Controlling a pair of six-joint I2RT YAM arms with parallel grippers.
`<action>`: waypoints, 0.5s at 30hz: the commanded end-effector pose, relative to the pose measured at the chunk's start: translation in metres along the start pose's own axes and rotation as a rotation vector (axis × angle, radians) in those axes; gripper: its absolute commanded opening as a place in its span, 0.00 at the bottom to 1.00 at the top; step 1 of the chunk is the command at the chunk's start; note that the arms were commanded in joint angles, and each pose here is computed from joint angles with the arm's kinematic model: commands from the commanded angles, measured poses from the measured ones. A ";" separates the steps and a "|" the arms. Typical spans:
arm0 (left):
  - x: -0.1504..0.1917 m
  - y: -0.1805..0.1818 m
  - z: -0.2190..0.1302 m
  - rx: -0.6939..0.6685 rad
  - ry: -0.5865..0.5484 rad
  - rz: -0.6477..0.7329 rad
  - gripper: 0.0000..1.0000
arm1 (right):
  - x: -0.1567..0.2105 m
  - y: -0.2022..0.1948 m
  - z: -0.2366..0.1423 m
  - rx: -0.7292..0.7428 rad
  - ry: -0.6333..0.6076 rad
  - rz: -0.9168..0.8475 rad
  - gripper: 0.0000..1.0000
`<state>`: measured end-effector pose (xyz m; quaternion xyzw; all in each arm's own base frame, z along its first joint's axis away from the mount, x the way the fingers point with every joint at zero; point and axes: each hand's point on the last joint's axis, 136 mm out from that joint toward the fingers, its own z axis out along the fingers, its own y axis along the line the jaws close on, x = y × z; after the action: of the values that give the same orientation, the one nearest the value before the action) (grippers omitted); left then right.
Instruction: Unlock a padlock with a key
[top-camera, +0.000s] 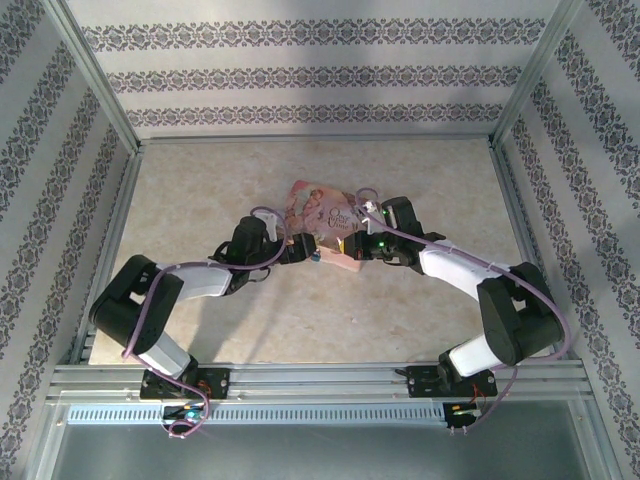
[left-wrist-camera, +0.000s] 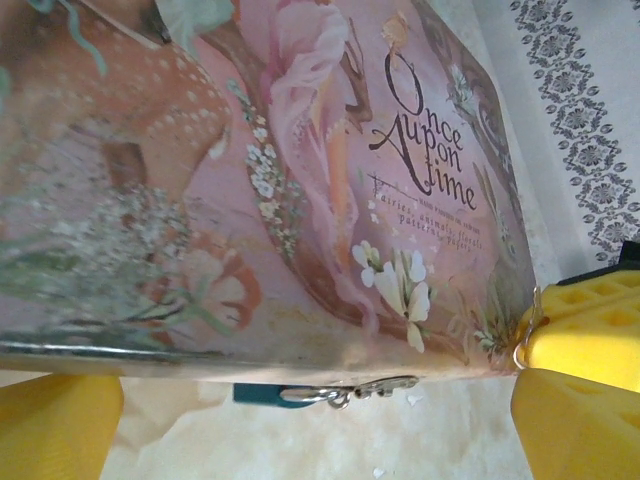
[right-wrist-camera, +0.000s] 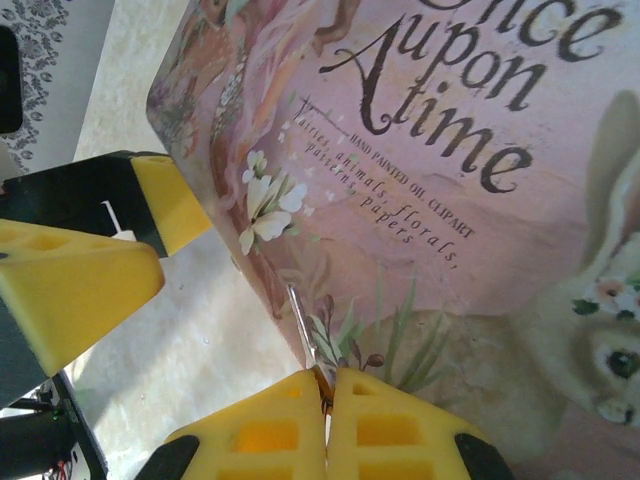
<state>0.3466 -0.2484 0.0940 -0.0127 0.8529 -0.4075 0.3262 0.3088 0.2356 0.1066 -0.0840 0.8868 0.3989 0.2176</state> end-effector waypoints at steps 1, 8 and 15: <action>-0.023 -0.019 0.006 0.090 -0.054 0.017 0.99 | 0.007 -0.018 0.005 0.063 0.027 0.026 0.00; -0.027 -0.028 -0.006 0.099 -0.096 0.082 1.00 | 0.005 -0.017 0.003 0.064 0.014 0.029 0.00; -0.001 -0.031 -0.029 0.108 -0.055 0.223 0.99 | 0.006 -0.019 0.003 0.070 0.014 0.027 0.00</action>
<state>0.3352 -0.2473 0.1307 0.0417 0.8231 -0.4198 0.3803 0.3115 0.2361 0.1071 -0.0840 0.8859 0.3986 0.2218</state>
